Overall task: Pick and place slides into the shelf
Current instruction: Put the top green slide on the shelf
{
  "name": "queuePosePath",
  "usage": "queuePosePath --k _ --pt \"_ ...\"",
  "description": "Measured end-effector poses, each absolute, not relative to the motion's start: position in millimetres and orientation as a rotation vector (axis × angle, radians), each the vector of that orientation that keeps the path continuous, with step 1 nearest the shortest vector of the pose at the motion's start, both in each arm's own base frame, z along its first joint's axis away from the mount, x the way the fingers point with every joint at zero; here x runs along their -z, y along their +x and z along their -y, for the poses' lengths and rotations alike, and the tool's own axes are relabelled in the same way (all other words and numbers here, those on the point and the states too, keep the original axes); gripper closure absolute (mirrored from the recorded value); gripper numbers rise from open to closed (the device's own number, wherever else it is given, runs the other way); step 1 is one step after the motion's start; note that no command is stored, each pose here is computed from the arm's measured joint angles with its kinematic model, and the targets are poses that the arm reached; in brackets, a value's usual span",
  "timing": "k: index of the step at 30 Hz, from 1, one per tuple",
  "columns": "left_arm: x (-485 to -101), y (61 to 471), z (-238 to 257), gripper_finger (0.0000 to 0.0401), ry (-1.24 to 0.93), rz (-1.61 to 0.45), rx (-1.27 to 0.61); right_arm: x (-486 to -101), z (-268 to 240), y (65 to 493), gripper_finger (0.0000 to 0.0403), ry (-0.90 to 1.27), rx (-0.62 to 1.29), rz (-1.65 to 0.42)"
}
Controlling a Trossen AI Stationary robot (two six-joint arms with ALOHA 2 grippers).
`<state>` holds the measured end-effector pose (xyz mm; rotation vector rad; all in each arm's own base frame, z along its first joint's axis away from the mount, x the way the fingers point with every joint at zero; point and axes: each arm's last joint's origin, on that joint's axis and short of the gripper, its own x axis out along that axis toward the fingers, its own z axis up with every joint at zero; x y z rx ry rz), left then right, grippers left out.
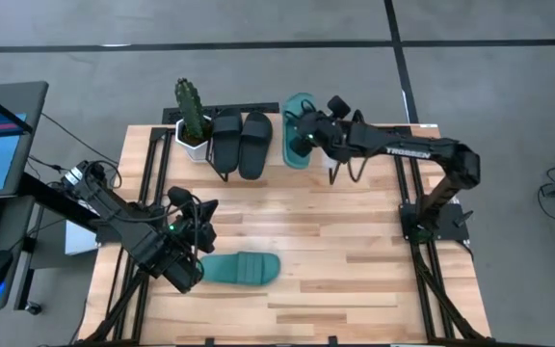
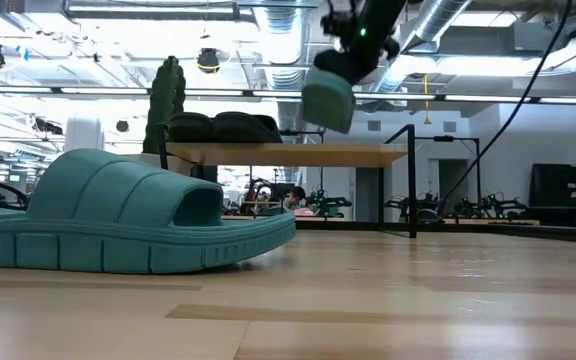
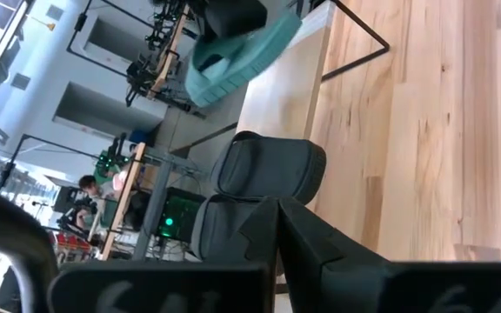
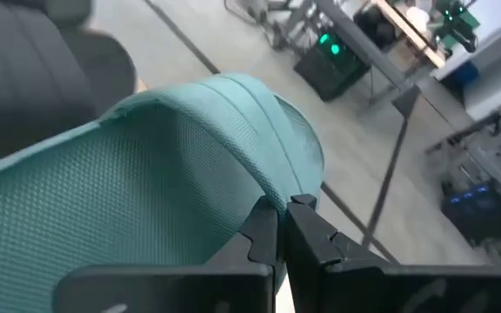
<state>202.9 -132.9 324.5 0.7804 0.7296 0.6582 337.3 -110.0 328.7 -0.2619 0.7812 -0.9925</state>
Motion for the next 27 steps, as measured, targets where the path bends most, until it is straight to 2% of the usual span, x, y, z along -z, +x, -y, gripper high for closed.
queuePosePath --k 7,21,27 --pt "-324 203 133 0.0399 0.769 -0.724 -0.661 -310 134 352 0.0402 -0.296 1.008 -0.907" --pt "-323 204 134 0.0399 0.739 -0.738 -0.649 -290 154 410 0.0403 -0.398 0.96 -1.097" --pt "-323 204 134 0.0399 0.739 -0.738 -0.649 -288 158 421 0.0403 -0.418 0.961 -1.099"
